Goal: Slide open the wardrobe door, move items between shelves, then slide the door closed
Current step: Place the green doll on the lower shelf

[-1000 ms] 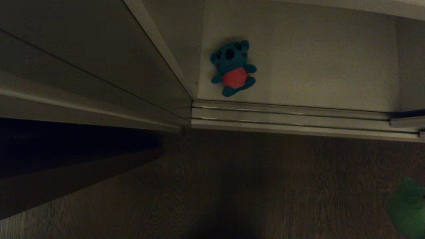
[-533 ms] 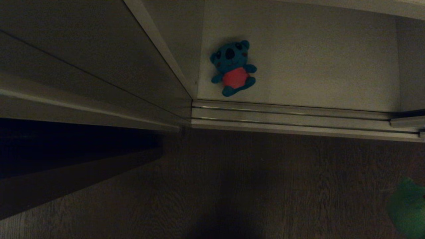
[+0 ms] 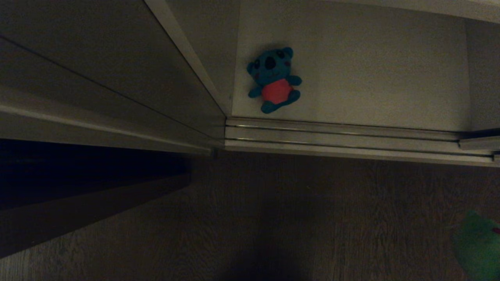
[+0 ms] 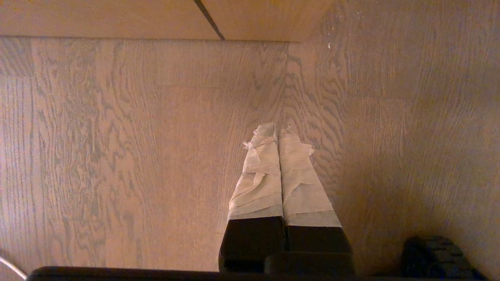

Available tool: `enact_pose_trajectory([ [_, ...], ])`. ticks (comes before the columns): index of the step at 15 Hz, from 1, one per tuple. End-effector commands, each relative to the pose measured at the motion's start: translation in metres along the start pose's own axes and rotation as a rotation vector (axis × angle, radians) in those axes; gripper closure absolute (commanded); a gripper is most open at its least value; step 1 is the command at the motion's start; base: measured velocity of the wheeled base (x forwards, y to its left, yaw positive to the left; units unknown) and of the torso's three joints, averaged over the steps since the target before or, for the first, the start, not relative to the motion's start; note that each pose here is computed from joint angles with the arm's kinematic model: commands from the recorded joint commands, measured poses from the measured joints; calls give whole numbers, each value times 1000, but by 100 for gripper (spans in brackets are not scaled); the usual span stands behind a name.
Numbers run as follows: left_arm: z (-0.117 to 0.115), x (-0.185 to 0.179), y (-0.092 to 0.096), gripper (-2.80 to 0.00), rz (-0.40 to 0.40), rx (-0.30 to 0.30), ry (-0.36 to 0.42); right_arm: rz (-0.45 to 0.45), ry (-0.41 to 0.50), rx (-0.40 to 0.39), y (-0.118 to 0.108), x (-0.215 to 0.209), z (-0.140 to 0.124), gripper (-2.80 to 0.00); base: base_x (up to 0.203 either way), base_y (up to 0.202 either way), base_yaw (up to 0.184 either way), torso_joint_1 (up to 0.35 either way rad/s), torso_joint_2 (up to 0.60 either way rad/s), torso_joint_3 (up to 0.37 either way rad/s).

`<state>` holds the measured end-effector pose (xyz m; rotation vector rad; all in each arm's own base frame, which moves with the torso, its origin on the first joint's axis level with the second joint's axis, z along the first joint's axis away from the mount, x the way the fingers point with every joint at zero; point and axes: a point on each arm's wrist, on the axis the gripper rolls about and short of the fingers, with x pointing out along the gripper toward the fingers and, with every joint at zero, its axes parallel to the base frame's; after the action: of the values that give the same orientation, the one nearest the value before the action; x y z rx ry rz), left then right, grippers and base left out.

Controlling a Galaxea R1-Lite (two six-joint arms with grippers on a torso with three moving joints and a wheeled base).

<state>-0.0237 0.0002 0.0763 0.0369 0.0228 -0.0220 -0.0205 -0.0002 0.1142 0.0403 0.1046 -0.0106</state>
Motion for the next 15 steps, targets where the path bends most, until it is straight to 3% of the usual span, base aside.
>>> enact_pose_trajectory([
  [1, 0, 0, 0, 0, 0, 0, 0, -2, 105, 41, 2, 20, 37, 0, 0, 0, 0, 0, 0, 0],
  [4, 0, 0, 0, 0, 0, 0, 0, -2, 174, 79, 3, 50, 57, 0, 0, 0, 0, 0, 0, 0],
  [10, 0, 0, 0, 0, 0, 0, 0, 1, 289, 76, 4, 121, 46, 0, 0, 0, 0, 0, 0, 0],
  [13, 0, 0, 0, 0, 0, 0, 1, -33, 292, 88, 0, 159, 43, 0, 0, 0, 0, 0, 0, 0],
  [15, 0, 0, 0, 0, 0, 0, 0, -56, 242, 94, -6, 188, 47, 0, 0, 0, 0, 0, 0, 0],
])
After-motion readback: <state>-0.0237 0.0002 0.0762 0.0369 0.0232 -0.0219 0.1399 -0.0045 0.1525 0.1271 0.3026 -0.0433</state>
